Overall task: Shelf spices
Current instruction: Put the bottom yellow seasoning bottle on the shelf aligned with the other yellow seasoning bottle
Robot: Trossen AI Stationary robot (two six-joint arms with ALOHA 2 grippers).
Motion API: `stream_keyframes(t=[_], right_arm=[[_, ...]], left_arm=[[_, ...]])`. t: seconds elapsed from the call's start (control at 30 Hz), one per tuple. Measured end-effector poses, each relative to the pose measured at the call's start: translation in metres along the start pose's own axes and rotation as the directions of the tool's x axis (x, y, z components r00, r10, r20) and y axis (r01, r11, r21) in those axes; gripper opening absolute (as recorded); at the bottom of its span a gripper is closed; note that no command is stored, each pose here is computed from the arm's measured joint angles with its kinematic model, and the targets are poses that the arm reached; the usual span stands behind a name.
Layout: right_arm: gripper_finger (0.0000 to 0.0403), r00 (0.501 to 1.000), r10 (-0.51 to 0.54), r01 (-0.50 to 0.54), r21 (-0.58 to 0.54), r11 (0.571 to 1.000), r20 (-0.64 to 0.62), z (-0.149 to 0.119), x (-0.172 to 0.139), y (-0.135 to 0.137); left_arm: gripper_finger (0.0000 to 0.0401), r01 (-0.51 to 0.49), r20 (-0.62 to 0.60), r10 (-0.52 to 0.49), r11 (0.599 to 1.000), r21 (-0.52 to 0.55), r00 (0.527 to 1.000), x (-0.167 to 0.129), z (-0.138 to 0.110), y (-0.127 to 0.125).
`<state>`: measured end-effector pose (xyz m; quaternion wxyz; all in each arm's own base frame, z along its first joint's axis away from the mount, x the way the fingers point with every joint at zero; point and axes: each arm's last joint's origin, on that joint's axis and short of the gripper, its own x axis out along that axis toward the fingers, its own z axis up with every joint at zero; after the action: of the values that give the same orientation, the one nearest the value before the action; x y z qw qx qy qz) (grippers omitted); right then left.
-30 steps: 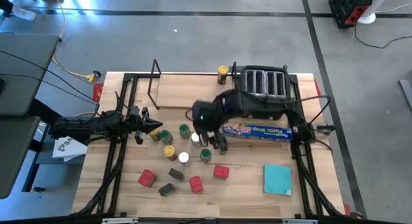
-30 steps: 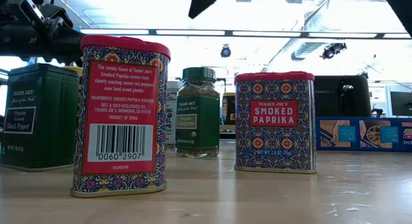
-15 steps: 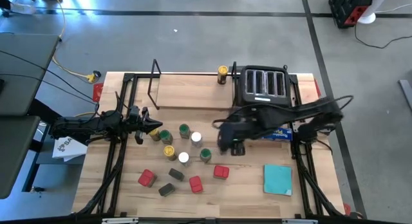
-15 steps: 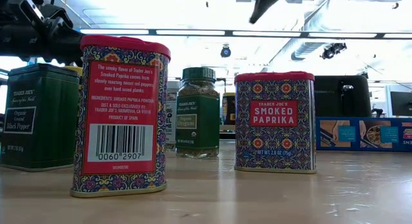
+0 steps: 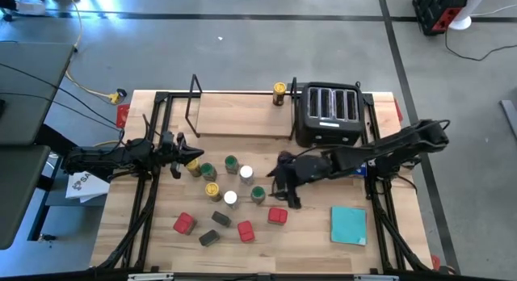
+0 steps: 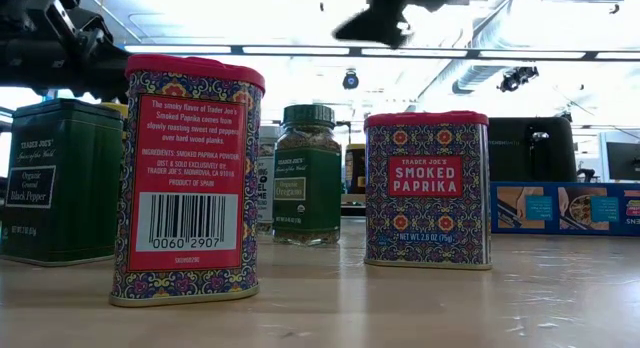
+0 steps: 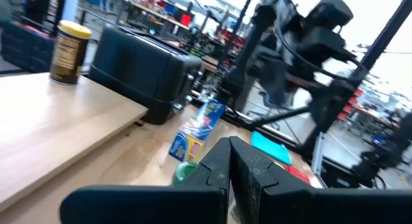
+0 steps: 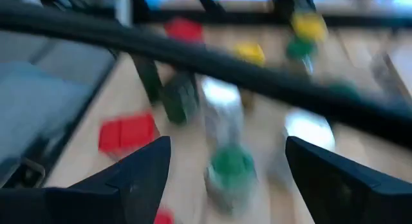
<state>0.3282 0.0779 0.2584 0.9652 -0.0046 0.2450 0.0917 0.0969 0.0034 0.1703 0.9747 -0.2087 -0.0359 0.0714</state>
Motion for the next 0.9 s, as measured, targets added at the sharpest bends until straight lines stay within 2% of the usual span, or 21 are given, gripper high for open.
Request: stream_keyframes(t=[0.13, 0.27, 0.4, 0.57, 0.73, 0.9], right_arm=[[0.0302, 0.984, 0.027, 0.0, -0.152, 0.988, 0.175, 0.017, 0.026, -0.004], [0.0302, 0.974, 0.014, 0.028, -0.181, 0.983, 0.226, 0.048, 0.057, -0.014], [0.0302, 0.994, 0.016, 0.005, -0.184, 0.983, 0.111, 0.071, 0.091, -0.023], [0.0302, 0.997, 0.003, -0.013, -0.127, 0.992, -0.08, 0.091, 0.126, -0.025], [0.0302, 0.985, -0.03, 0.03, 0.0, 1.0, -0.172, 0.098, 0.16, -0.025], [0.0302, 0.969, -0.063, 0.064, -0.005, 0.998, -0.241, 0.089, 0.184, -0.027]], left_arm=[[0.0003, -0.005, 0.027, 0.005, 1.0, -0.018, 1.0, 0.0, 0.002, 0.0], [0.0003, -0.037, 0.051, 0.04, 0.998, -0.059, 0.998, 0.0, 0.003, 0.0], [0.0003, -0.039, 0.052, 0.043, 0.996, -0.084, 0.998, 0.0, 0.003, 0.0], [0.0003, -0.039, 0.05, 0.043, 0.996, -0.083, 0.998, 0.0, 0.003, 0.0], [0.0003, -0.042, 0.044, 0.046, 0.996, -0.082, 0.998, 0.0, 0.003, 0.001], [0.0003, -0.047, 0.035, 0.05, 0.996, -0.08, 0.998, 0.0, 0.002, 0.001]])
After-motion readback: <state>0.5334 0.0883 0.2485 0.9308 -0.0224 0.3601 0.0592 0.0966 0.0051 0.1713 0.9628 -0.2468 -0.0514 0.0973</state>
